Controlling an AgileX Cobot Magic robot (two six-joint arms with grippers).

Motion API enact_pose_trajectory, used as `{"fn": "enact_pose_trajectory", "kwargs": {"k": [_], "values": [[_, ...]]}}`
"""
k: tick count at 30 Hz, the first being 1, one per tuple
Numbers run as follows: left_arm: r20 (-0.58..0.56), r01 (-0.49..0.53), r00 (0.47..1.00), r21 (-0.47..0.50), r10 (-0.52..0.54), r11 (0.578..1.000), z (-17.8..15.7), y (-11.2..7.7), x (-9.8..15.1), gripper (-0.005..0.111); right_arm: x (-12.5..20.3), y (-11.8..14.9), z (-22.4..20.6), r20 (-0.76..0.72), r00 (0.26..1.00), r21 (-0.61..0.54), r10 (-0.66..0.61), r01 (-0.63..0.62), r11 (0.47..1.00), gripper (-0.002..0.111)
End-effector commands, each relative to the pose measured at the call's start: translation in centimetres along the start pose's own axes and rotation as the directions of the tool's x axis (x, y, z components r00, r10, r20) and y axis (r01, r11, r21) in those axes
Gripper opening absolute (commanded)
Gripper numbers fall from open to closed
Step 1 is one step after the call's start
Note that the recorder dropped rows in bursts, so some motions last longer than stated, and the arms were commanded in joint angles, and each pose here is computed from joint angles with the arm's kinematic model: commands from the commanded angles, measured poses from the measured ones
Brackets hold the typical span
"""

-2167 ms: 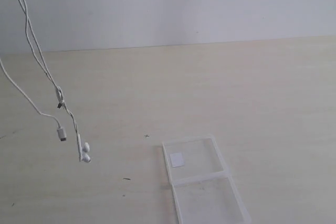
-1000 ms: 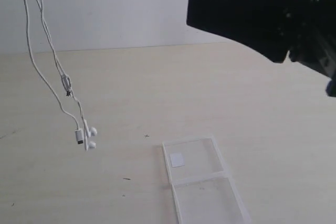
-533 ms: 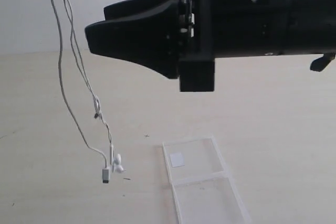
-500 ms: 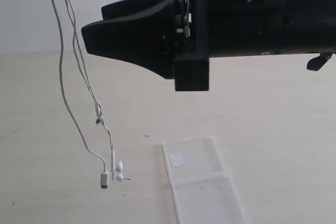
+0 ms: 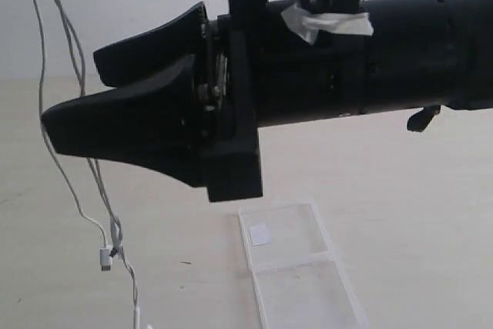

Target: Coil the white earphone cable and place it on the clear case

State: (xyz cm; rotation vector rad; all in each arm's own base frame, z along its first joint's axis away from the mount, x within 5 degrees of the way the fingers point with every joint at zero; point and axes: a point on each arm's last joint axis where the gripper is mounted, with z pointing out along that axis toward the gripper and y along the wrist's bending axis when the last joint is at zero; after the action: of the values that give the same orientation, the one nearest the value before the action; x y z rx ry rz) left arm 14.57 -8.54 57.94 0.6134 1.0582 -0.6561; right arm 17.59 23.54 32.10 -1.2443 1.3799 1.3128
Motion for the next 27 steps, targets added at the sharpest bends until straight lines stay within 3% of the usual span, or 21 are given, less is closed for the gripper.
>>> {"fn": "enact_pose_trajectory", "kwargs": {"k": [1,17,27], "values": [[0.014,0.018,1.000,0.015,-0.018,1.000,0.0,-0.1,-0.2,0.000,0.1,0.0,0.8,-0.021,0.999,0.051,-0.032,0.033,0.998,0.069],[0.054,0.062,0.996,0.031,-0.064,0.998,0.0,-0.3,-0.6,0.000,-2.8,-1.5,1.1,-0.003,0.995,0.187,-0.097,0.096,0.978,0.069],[0.062,0.074,0.995,0.037,-0.076,0.997,0.0,-0.3,-0.7,0.000,-0.9,-2.7,2.2,-0.028,0.999,0.166,0.023,-0.018,0.986,0.069]]}}
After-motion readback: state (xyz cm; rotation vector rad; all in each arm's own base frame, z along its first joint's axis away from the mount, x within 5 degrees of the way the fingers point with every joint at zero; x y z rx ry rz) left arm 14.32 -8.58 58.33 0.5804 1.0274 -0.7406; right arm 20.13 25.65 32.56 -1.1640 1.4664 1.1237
